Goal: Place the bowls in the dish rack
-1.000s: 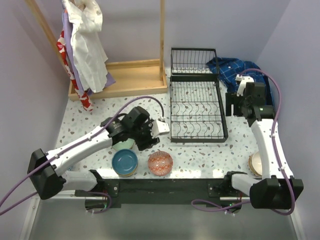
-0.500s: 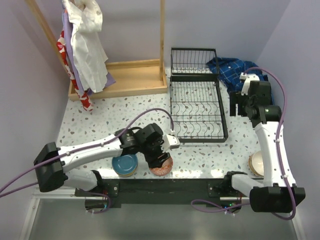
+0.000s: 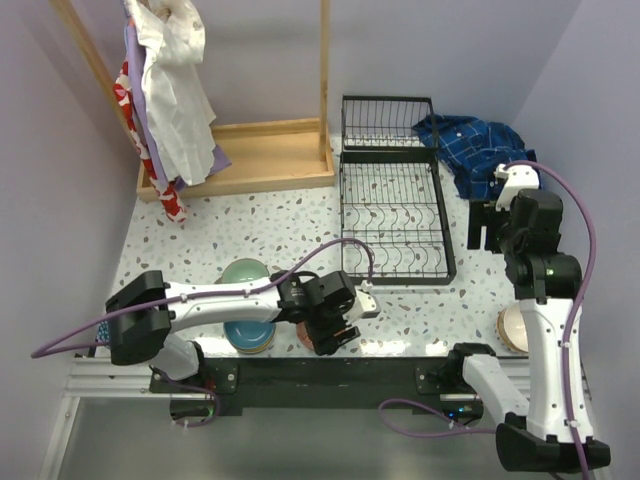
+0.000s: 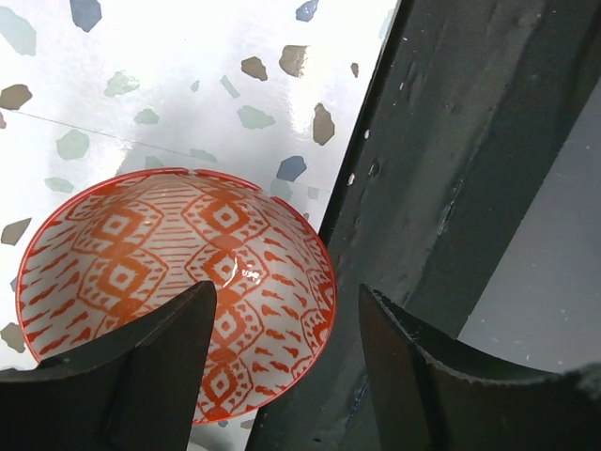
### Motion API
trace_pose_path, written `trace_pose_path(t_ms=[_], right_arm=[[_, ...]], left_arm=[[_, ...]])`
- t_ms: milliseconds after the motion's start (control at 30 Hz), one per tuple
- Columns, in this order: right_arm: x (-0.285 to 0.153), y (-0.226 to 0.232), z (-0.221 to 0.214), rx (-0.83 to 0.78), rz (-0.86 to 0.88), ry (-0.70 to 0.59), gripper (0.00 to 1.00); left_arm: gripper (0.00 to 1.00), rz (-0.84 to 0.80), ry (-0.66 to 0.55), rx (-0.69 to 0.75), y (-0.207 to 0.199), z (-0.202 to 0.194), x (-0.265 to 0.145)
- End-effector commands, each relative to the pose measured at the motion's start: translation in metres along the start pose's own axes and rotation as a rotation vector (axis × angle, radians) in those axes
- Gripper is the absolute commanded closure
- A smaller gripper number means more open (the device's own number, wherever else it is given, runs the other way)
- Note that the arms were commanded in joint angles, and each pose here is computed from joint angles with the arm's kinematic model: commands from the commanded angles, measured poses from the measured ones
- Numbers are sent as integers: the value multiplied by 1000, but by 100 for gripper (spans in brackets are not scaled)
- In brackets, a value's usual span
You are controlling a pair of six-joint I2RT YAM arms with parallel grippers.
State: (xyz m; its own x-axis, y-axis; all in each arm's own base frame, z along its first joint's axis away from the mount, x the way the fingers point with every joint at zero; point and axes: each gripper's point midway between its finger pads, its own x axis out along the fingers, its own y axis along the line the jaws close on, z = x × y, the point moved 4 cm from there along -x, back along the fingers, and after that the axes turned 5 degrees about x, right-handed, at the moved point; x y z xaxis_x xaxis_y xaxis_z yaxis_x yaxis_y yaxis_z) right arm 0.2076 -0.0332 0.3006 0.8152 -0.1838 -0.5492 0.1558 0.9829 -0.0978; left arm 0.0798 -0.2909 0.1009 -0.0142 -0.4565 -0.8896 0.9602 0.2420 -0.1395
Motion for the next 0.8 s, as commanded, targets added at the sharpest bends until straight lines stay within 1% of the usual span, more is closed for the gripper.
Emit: trace_pose_path(t_ms=[0, 100, 200, 233, 267, 367, 400, 467, 500, 567, 600, 667, 700, 767], right_arm=[[-5, -3, -7, 12, -22, 8, 16], [-6, -4, -5, 8, -24, 1, 16], [-8, -4, -3, 9, -23, -12, 16], [-8, -4, -3, 16, -24, -13, 17], [-8, -4, -3, 20, -24, -13, 16], [-9, -3, -4, 34, -21, -16, 17], [-11, -3, -3, 34, -18, -24, 17], [-12, -3, -4, 35, -19, -25, 17], [-14, -3, -4, 38, -16, -30, 17], [-14, -4, -6, 34, -19, -24, 17], [-13, -4, -6, 34, -19, -24, 17], [-14, -4, -7, 33, -19, -21, 18], [-14, -4, -6, 33, -19, -22, 18], [-17, -4, -3, 35, -15, -24, 18]], left_arm=[[33, 22, -18, 5, -6, 7, 7], [33, 54, -8, 31, -11, 6, 11], [37, 124, 11, 33, -6, 4, 14], [41, 129, 16, 31, -6, 3, 14], [43, 178, 32, 26, 1, 0, 15], [51, 201, 60, 12, 4, -9, 19], [56, 201, 62, 9, 4, -9, 20], [62, 197, 59, 8, 3, -6, 20], [66, 195, 49, 15, 2, -1, 19], [70, 185, 50, 23, 0, 0, 20], [78, 184, 50, 26, 0, 0, 20], [89, 169, 48, 31, -3, 0, 18], [100, 161, 43, 40, -4, 2, 15], [100, 141, 44, 51, -8, 3, 5]])
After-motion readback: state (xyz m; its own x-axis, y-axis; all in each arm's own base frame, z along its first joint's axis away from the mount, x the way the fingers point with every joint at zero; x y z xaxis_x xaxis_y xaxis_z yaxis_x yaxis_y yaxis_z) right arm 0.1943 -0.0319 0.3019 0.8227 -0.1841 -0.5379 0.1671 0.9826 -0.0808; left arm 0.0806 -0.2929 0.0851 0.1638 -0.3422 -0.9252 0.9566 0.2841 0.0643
